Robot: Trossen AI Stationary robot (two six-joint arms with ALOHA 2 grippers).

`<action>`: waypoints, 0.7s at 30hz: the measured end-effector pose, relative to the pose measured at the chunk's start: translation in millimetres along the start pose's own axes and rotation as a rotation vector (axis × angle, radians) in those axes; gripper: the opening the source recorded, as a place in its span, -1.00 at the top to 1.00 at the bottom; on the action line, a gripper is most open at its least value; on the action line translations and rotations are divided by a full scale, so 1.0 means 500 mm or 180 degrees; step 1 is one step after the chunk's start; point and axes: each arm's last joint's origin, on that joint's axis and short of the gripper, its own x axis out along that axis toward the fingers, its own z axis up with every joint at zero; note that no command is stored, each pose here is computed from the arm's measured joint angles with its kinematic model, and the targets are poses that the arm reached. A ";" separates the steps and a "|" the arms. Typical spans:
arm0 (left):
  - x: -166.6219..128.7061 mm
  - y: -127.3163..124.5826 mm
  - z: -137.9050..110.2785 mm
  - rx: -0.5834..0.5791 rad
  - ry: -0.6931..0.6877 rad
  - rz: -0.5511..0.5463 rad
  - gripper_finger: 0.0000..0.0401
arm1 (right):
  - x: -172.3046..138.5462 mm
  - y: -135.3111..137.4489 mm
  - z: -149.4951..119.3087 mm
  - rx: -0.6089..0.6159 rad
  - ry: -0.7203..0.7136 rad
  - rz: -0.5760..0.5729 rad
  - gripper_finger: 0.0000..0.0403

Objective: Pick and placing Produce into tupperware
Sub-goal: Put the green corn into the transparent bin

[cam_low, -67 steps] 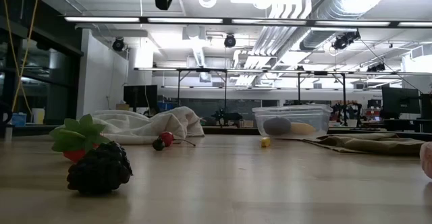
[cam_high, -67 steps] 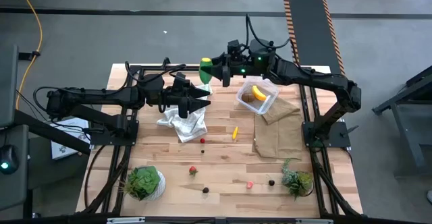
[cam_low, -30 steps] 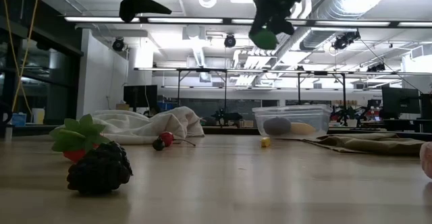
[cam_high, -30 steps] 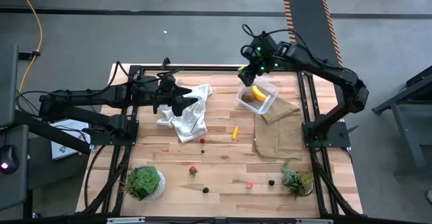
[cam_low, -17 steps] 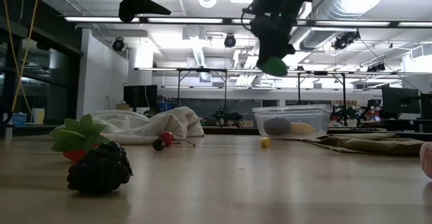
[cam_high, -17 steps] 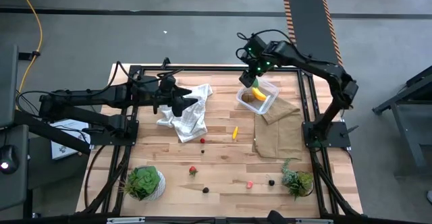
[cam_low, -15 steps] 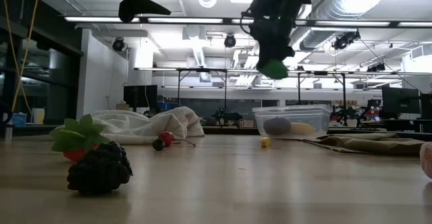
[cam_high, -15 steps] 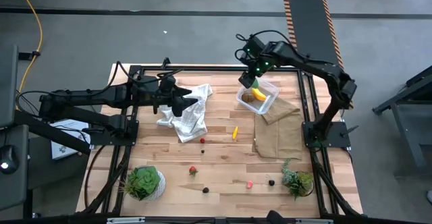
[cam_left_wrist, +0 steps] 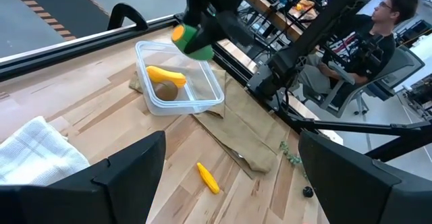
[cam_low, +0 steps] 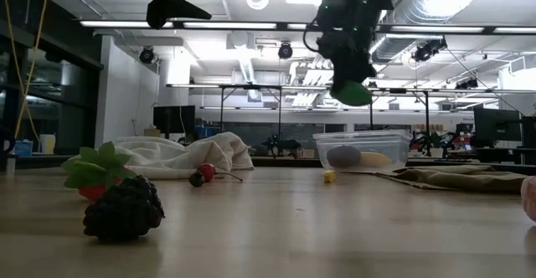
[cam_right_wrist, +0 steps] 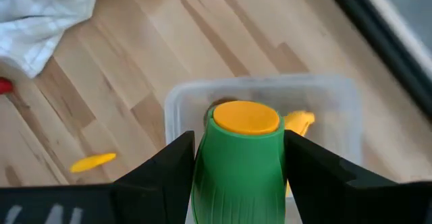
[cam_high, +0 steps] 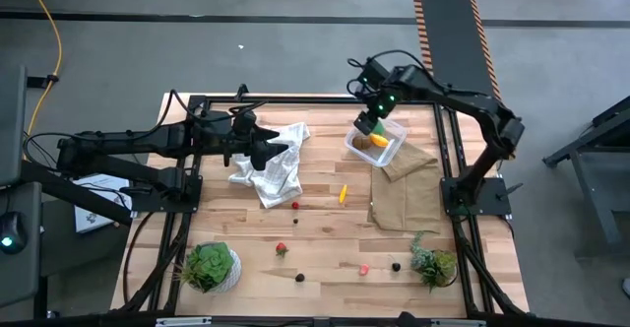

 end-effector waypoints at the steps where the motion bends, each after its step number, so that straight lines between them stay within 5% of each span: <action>1: 0.000 0.000 0.000 0.0000 0.0000 0.0000 -0.64 | 0.005 -0.002 -0.014 0.0054 -0.0030 0.0013 0.08; 7: 0.000 0.000 0.000 -0.0001 -0.0017 0.0022 -0.64 | 0.027 -0.005 -0.076 0.0315 -0.0242 0.0123 0.08; 21: 0.000 0.001 0.000 -0.0035 -0.0021 0.0030 -0.64 | 0.087 -0.017 -0.122 0.0440 -0.0207 0.0047 0.08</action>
